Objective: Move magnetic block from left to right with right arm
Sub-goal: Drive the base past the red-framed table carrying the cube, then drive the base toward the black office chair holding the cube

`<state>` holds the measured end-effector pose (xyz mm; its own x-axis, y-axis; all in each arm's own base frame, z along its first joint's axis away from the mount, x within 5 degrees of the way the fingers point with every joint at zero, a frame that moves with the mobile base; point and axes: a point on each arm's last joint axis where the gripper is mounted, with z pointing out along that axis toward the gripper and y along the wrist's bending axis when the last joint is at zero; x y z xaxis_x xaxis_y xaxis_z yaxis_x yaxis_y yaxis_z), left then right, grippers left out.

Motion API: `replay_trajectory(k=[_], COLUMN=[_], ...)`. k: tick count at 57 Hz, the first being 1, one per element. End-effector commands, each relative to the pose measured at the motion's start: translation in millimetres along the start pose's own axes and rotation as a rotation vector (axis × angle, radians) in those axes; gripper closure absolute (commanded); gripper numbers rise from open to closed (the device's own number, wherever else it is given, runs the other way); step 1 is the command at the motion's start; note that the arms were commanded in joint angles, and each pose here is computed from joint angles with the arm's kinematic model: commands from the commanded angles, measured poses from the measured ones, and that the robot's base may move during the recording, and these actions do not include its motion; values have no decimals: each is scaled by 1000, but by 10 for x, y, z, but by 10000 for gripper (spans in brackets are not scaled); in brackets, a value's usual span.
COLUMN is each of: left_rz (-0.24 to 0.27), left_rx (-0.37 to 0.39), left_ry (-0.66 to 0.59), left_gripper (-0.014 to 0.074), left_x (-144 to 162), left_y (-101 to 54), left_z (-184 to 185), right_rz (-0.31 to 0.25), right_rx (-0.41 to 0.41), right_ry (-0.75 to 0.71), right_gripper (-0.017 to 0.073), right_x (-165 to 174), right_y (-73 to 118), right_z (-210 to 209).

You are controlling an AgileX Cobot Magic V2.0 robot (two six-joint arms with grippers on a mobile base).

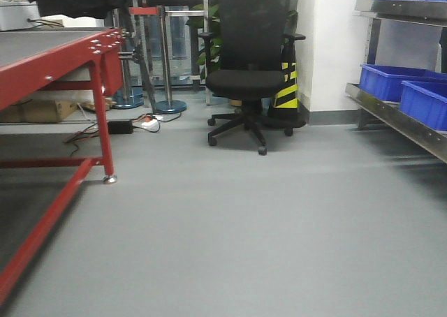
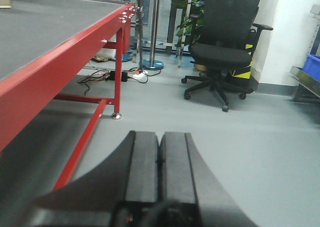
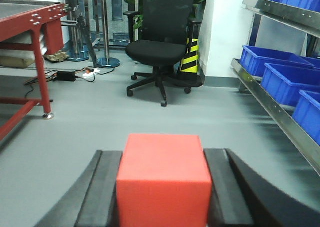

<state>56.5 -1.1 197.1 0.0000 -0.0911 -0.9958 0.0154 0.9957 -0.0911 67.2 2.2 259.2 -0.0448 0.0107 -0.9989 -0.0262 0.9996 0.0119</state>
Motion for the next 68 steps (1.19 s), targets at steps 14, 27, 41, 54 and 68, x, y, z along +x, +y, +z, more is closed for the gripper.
replay_trajectory(k=[14, 27, 41, 54, 68], left_rz=[-11, -11, -11, -11, -11], left_rx=[0, 0, 0, 0, 0], left_ry=[-80, -80, -80, -80, -80], left_gripper=[720, 720, 720, 720, 720], left_x=[-45, -45, -45, -45, -45], left_y=[3, 3, 3, 3, 3], left_z=[-3, -3, -3, -3, -3], right_rz=[-15, -15, -15, -15, -15], right_rx=[16, 16, 16, 16, 16], right_ry=[-117, -117, -117, -117, -117], right_gripper=[221, 221, 221, 221, 221], right_x=[-186, -186, -186, -186, -186], right_y=[-11, -11, -11, -11, -11], right_z=[-11, -11, -11, -11, -11])
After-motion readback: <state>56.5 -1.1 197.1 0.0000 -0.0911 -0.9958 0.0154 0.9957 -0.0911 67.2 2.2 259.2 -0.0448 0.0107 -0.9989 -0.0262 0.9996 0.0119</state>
